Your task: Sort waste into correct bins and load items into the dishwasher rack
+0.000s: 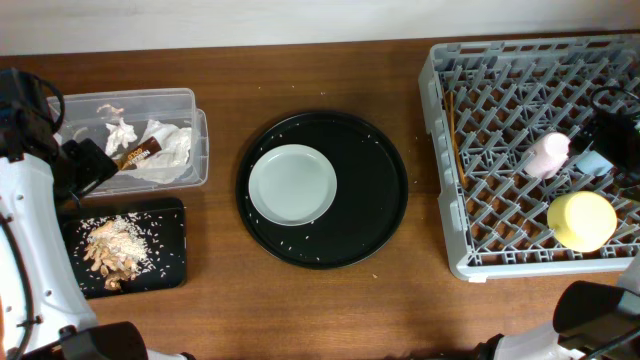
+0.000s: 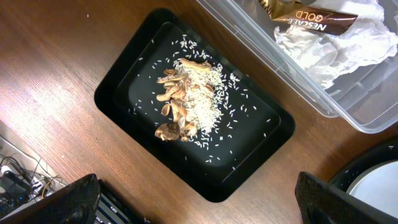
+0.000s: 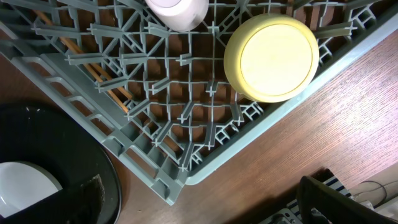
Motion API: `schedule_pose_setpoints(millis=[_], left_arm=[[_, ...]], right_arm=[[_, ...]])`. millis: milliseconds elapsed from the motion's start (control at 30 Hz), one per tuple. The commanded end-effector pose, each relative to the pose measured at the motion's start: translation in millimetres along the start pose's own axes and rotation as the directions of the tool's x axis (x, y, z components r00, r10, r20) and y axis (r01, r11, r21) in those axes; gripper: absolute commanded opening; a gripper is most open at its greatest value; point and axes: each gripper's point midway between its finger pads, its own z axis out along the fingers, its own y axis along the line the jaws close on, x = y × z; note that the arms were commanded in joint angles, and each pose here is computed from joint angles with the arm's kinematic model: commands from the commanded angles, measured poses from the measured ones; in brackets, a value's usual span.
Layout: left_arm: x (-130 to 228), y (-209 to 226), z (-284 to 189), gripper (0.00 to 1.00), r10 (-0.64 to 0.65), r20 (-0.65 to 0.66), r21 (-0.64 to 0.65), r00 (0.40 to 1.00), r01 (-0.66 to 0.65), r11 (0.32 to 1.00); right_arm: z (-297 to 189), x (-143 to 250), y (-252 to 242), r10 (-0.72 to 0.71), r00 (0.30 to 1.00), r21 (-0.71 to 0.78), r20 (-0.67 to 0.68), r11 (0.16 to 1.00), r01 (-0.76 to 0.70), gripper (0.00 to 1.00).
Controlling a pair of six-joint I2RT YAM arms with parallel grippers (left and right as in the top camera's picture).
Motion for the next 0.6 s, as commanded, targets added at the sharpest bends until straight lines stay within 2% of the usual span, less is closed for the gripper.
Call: schedule_pose_setpoints(millis=[0,33,100,133,167,200,233,300,333,367,433,467,500,567], left_arm=[[0,2,-2,0.99,-0.013,0.006,-0.002,1.000,0.013,1.000],[0,2,-2,0.99,-0.013,0.006,-0.002,1.000,0.013,1.000],[0,2,-2,0.99,-0.013,0.006,-0.002,1.000,0.013,1.000],[0,2,-2,0.99,-0.013,0.006,-0.002,1.000,0.013,1.000],[0,2,-2,0.99,-0.013,0.006,-0.002,1.000,0.013,1.000],[0,2,-2,1.00,-0.013,0.006,-0.002,1.000,0.013,1.000],[0,2,-2,0.99,-0.013,0.006,-0.002,1.000,0.013,1.000],[0,2,-2,0.99,-0.013,0.006,-0.002,1.000,0.013,1.000],[0,2,-2,0.99,-0.013,0.006,-0.002,1.000,0.013,1.000],[0,2,-2,0.99,-0.013,0.006,-0.002,1.000,0.013,1.000],[0,2,-2,0.99,-0.013,0.006,-0.002,1.000,0.013,1.000],[0,2,-2,1.00,-0.013,0.006,-0.002,1.000,0.013,1.000],[0,2,-2,0.99,-0.013,0.006,-0.002,1.000,0.013,1.000],[0,2,-2,0.99,-0.013,0.006,-0.002,1.000,0.013,1.000]], right_arm=[[-4,0,1,0.007,1.000,-0.005,0.015,1.000,-0.007,0.98],[-4,5,13,0.006,1.000,-0.077,-0.013,0.997,-0.007,0.98],[-5,6,18,0.006,1.000,-0.105,-0.018,0.994,-0.008,0.98],[-7,10,32,0.002,0.999,-0.189,-0.042,0.982,-0.010,0.98],[-17,20,65,-0.026,0.995,-0.379,-0.094,0.925,-0.012,0.99],[-35,37,109,-0.222,0.973,-0.582,-0.058,0.800,0.148,0.98],[-38,51,127,-0.318,0.948,-0.614,-0.034,0.754,0.231,0.98],[-30,88,158,-0.482,0.875,-0.563,-0.040,0.735,0.379,0.98],[-25,117,179,-0.596,0.802,-0.522,-0.031,0.694,0.496,0.98],[-22,132,192,-0.649,0.760,-0.500,-0.021,0.666,0.554,0.98],[-10,154,218,-0.695,0.719,-0.393,0.002,0.661,0.639,0.98],[5,173,249,-0.720,0.693,-0.282,0.047,0.656,0.701,0.98],[17,188,266,-0.727,0.684,-0.237,0.052,0.657,0.716,0.98],[43,196,285,-0.755,0.652,-0.131,0.074,0.641,0.757,0.98]])
